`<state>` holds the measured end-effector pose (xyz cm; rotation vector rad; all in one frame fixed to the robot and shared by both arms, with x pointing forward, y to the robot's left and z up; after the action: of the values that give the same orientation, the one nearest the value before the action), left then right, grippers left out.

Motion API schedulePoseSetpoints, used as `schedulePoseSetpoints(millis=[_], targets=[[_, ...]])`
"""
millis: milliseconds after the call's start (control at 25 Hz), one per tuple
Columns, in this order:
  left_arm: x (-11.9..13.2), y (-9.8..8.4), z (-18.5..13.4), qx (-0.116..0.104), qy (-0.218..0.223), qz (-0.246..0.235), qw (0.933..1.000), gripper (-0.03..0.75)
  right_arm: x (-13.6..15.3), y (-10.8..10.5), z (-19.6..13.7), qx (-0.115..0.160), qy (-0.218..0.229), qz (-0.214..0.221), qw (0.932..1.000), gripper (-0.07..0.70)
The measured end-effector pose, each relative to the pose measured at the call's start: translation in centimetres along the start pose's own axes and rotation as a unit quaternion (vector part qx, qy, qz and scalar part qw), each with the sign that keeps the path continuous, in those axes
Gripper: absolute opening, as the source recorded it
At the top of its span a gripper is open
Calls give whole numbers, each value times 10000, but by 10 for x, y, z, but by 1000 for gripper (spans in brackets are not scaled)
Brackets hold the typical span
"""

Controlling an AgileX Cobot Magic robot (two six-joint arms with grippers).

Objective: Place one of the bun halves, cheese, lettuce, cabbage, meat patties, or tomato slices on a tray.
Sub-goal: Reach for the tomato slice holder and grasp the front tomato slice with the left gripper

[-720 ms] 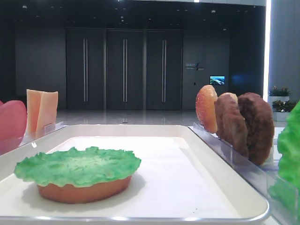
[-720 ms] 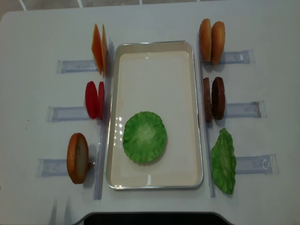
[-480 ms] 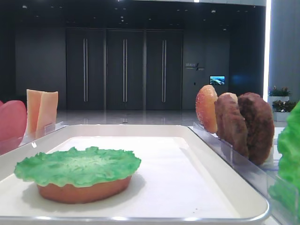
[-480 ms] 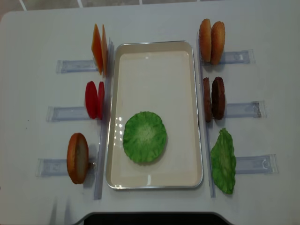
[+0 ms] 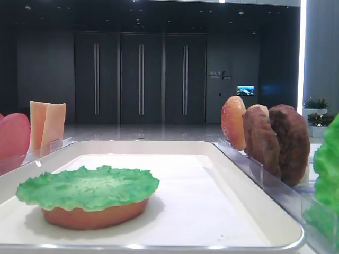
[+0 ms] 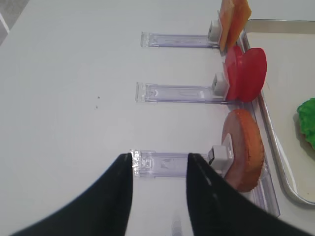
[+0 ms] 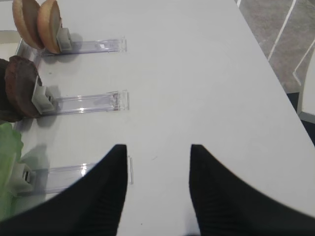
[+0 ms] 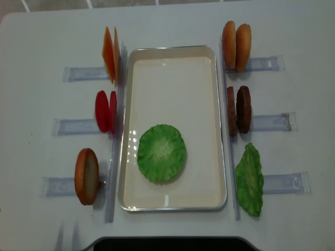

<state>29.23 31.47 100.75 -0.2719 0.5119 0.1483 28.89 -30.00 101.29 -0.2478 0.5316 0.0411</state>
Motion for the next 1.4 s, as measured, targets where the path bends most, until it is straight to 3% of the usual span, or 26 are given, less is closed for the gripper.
schedulePoseSetpoints(millis=[1200,1400], targets=[[-3,1,4,33,-25,71,10000,282,0,0,0,0,-2,0,10000,290],[3,-3,18,-3,345,199,9992,282,0,0,0,0,-2,0,10000,290]])
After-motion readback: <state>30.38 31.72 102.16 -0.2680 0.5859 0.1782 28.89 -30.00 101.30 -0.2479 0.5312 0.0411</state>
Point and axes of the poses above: a point on each arm's last joint axis where the gripper is mounted, x pointing out along that axis toward the gripper, y along the wrist's bending axis when the last joint is at zero, z = x × y, the point moved 7 cm from there along x, pointing out along that axis toward the gripper, and after that the axes turned 15 degrees about -x, right-handed, at the moved point
